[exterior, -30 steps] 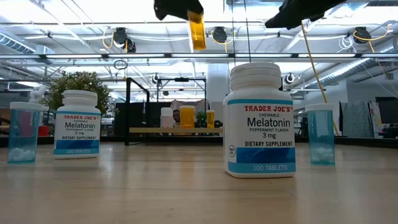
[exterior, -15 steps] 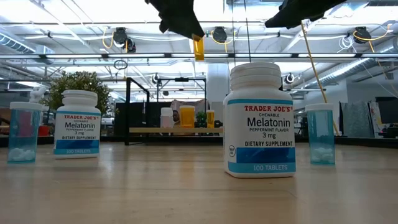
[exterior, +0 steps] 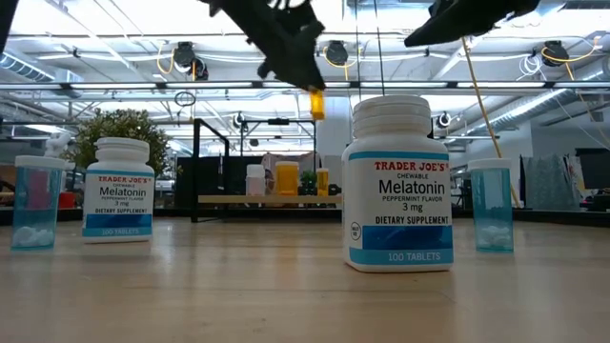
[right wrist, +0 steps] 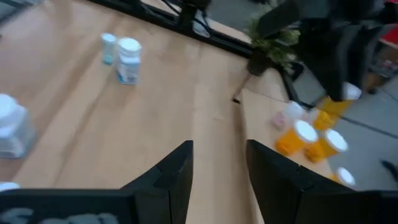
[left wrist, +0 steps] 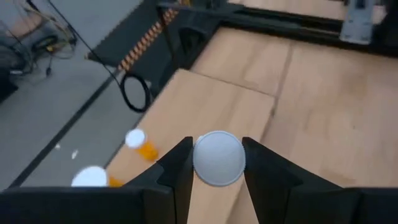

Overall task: Pick and place medicine bottles onto shelf by color
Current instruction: Put the small orange pill bottle on the shelf aligned with the other small orange pill bottle

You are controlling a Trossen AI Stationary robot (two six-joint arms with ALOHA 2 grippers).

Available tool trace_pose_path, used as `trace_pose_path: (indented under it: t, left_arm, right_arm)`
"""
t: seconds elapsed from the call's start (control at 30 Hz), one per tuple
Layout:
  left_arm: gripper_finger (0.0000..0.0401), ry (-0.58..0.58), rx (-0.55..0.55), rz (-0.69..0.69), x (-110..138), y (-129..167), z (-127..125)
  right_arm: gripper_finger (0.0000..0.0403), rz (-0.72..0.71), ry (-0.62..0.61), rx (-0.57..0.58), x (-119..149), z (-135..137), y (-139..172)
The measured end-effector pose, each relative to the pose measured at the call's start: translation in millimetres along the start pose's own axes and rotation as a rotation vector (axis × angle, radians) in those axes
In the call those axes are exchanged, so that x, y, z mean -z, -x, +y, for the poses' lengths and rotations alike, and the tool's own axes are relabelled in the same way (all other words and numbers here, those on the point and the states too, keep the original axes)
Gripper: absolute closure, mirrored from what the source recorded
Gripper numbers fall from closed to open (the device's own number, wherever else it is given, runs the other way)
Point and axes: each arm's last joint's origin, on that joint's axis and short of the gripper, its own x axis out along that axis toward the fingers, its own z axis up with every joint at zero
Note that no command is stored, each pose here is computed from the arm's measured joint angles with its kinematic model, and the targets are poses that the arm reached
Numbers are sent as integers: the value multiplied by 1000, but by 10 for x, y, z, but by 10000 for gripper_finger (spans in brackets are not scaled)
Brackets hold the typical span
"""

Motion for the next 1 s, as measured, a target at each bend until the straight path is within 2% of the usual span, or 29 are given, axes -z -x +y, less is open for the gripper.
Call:
trace_pose_path:
  t: [0.13,0.27,0.5,0.87,1.0]
  left_arm:
    - [274,3,-10,30,-27,-164,46]
    - [274,7,-7,52,-69,-352,76]
    - [274,25,-30,100,24,-650,127]
    - [274,75,-71,127,181,-955,161]
    - [274,126,-88,152,228,-1000,201]
  right_arm:
    - [259,21,4,63,13,-25,24]
    - [259,23,21,73,20,-38,58]
    - [259,16,17,76,30,-57,155]
    - [259,-21,5,86,27,-85,299]
    - [259,-21,1,84,29,-85,304]
